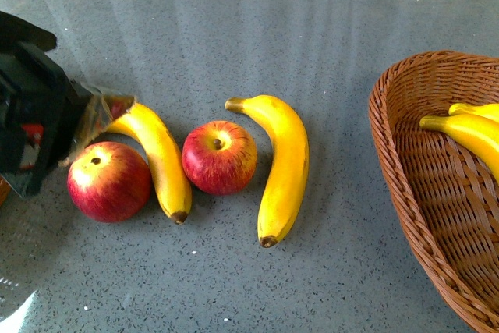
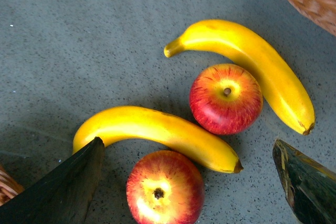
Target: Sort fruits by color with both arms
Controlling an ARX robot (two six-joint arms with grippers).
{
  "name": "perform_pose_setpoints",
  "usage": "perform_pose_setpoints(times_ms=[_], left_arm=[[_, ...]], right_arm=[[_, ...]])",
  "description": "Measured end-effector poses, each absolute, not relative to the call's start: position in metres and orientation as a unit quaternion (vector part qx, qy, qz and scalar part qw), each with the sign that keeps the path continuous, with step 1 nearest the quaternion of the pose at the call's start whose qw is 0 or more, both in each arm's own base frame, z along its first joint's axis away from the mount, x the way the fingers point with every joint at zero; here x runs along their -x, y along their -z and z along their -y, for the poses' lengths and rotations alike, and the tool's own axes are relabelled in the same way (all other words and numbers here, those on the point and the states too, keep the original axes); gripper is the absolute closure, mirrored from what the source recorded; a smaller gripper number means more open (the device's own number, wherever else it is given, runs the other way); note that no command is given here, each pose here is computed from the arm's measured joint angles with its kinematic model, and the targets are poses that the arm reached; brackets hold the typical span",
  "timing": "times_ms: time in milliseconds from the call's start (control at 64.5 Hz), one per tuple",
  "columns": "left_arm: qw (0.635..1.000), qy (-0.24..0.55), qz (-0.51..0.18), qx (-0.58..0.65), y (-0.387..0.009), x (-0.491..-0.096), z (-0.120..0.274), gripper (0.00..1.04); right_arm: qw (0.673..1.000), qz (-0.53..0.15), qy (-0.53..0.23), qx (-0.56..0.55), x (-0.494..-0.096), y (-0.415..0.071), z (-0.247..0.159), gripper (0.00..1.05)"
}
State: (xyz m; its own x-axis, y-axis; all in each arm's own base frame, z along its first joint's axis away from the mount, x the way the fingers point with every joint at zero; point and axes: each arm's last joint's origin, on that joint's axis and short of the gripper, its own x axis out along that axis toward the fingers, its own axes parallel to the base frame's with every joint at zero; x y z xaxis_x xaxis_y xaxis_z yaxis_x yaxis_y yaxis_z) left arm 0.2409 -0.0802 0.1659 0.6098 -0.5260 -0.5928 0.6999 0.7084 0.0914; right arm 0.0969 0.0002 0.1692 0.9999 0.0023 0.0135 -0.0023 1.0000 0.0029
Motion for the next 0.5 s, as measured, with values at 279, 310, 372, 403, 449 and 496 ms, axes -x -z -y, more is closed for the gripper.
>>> perform_pose_setpoints(times_ms=[279,310,372,403,449,496], left_arm=[[0.856,0.376,-0.300,-0.192,-0.143,-0.247,0.081,0.09],[0.854,0.377,-0.301,-0.195,-0.141,-0.248,0.081,0.09],[0.849,0.379,-0.306,-0.205,-0.138,-0.251,0.081,0.09],[0.847,0.379,-0.308,-0.209,-0.136,-0.254,0.081,0.09],[0.845,0.378,-0.312,-0.213,-0.134,-0.257,0.080,0.09],[0.844,0.377,-0.315,-0.216,-0.133,-0.260,0.080,0.09]], right_arm=[[1.000,0.007,-0.001,-0.001,-0.097,-0.169,0.000,0.09],[1.000,0.007,-0.001,-0.001,-0.097,-0.169,0.000,0.09],[1.000,0.007,-0.001,-0.001,-0.097,-0.169,0.000,0.09],[1.000,0.007,-0.001,-0.001,-0.097,-0.169,0.000,0.09],[1.000,0.007,-0.001,-0.001,-0.097,-0.169,0.000,0.09],[1.000,0.007,-0.001,-0.001,-0.097,-0.169,0.000,0.09]])
